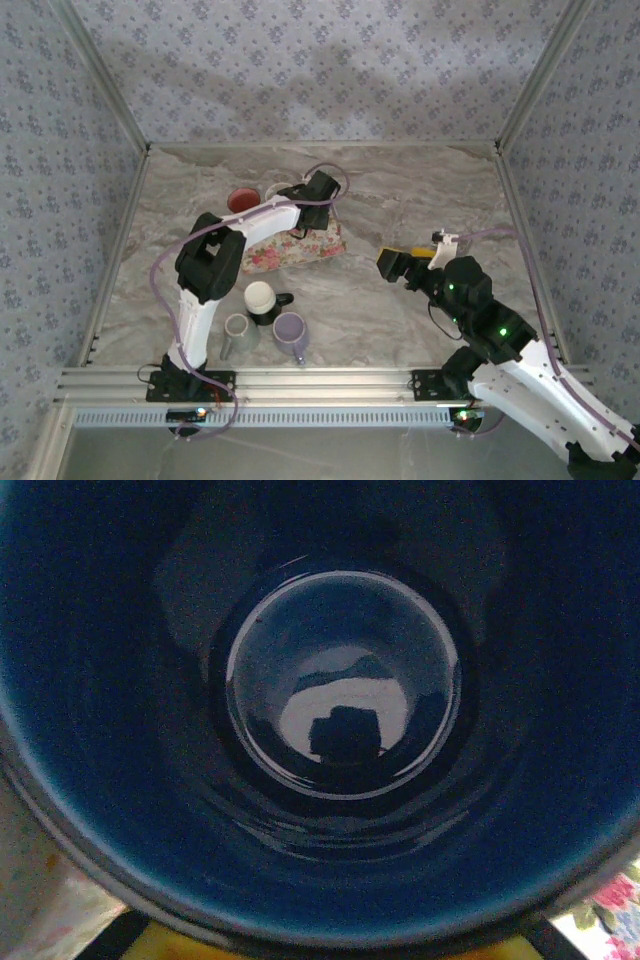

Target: Turn the mug right side up

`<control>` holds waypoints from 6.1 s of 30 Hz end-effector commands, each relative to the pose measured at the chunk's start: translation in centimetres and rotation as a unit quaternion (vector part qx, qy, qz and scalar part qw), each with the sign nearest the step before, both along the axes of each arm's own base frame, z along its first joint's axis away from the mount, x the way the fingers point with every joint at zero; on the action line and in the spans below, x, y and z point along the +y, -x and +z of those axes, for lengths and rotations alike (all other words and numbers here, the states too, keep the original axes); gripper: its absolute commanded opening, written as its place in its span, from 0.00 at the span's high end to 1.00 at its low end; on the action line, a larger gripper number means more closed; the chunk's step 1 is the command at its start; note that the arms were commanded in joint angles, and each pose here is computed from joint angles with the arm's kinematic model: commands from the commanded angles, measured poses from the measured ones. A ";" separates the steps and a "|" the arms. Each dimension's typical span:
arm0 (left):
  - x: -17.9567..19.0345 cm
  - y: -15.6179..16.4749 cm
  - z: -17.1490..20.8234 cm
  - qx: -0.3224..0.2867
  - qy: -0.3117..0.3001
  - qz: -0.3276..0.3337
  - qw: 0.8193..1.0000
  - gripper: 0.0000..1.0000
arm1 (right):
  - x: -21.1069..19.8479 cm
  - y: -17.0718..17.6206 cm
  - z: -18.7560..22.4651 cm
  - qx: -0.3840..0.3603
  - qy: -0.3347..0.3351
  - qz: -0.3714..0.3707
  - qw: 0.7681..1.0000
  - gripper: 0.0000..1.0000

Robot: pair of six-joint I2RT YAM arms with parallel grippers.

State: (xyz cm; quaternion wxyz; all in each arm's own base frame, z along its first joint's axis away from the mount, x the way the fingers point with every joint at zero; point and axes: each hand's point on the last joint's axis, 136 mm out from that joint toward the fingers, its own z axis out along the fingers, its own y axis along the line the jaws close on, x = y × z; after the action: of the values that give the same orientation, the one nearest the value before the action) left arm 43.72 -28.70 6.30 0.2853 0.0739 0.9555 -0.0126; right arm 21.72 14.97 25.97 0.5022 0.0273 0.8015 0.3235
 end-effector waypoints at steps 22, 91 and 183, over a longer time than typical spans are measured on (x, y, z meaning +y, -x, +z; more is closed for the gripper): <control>-0.1 1.0 3.7 -0.028 0.060 -0.002 0.998 0.48 | -0.1 0.3 0.5 -0.011 0.011 -0.002 1.000 0.00; 22.8 18.8 27.6 -0.407 0.044 0.104 0.906 0.49 | 23.9 9.0 -19.5 0.420 0.424 0.295 0.746 0.00; 11.2 19.0 24.3 -0.261 0.137 -0.147 0.944 0.29 | 10.4 -4.1 -5.5 0.226 0.078 0.115 0.964 0.41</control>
State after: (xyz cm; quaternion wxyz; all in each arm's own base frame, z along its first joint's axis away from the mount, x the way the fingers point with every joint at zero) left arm 26.30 -14.69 29.39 0.5529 0.1352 0.8176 -0.0867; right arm 23.86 23.77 15.06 0.1986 -0.0679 0.9579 0.1959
